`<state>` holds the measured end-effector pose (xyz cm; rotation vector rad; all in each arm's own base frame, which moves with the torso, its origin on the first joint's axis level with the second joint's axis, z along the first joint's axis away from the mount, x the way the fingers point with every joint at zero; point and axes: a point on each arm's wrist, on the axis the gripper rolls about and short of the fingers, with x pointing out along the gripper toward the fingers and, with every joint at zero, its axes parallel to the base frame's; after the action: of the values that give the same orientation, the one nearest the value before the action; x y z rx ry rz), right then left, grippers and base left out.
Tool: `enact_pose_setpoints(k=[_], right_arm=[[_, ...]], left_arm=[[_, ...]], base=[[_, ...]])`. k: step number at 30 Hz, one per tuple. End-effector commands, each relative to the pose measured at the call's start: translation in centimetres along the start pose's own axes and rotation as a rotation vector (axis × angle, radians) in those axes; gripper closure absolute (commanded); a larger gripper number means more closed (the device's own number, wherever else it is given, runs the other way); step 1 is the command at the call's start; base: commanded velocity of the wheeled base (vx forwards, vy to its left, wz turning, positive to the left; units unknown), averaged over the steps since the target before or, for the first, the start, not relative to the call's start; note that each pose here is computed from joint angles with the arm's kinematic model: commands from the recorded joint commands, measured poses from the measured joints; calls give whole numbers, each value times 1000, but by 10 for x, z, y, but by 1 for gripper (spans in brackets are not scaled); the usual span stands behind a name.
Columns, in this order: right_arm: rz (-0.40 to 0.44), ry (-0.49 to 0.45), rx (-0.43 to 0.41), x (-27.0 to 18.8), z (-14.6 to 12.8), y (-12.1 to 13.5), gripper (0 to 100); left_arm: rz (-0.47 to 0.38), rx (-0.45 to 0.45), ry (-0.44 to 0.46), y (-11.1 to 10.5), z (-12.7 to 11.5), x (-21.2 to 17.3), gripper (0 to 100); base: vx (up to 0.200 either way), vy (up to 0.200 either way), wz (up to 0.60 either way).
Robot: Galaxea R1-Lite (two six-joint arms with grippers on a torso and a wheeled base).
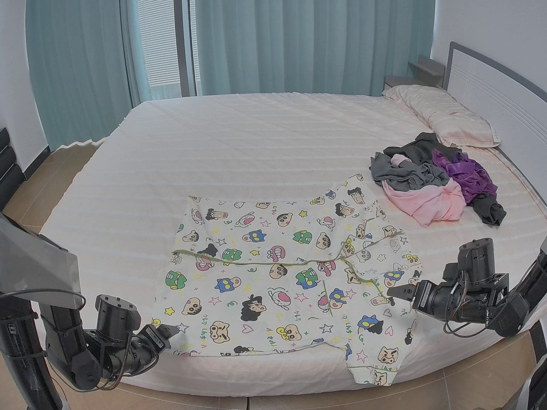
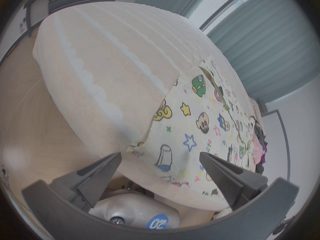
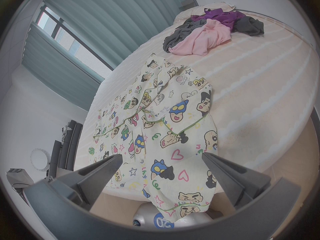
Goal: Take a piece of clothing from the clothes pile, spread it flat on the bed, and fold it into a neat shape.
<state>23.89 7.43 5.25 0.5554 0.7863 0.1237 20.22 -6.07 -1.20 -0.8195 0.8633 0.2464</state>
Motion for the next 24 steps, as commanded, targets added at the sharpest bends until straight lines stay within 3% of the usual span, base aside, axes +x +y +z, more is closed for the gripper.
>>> enact_pose_setpoints(k=[1, 2, 3, 15, 20, 24], right_arm=[[-3, 9, -2, 1, -2, -1, 0], [-3, 9, -2, 1, -2, -1, 0], [-3, 9, -2, 1, -2, -1, 0], [-4, 10, -2, 1, -3, -1, 0], [-14, 10, -16, 1, -2, -3, 0], [-74, 40, -47, 14, -3, -18, 0]], left_arm=[[4, -25, -34, -3, 2, 5, 0], [8, -27, -44, -3, 2, 4, 0], [14, -27, -53, -3, 3, 4, 100], [73, -19, -41, 8, -4, -1, 100], [52, -20, -75, 3, -1, -5, 100], [-1, -24, -107, -6, 5, -5, 100]], base=[[0, 0, 0], [0, 0, 0], [0, 0, 0], [0, 0, 0], [0, 0, 0], [0, 0, 0]])
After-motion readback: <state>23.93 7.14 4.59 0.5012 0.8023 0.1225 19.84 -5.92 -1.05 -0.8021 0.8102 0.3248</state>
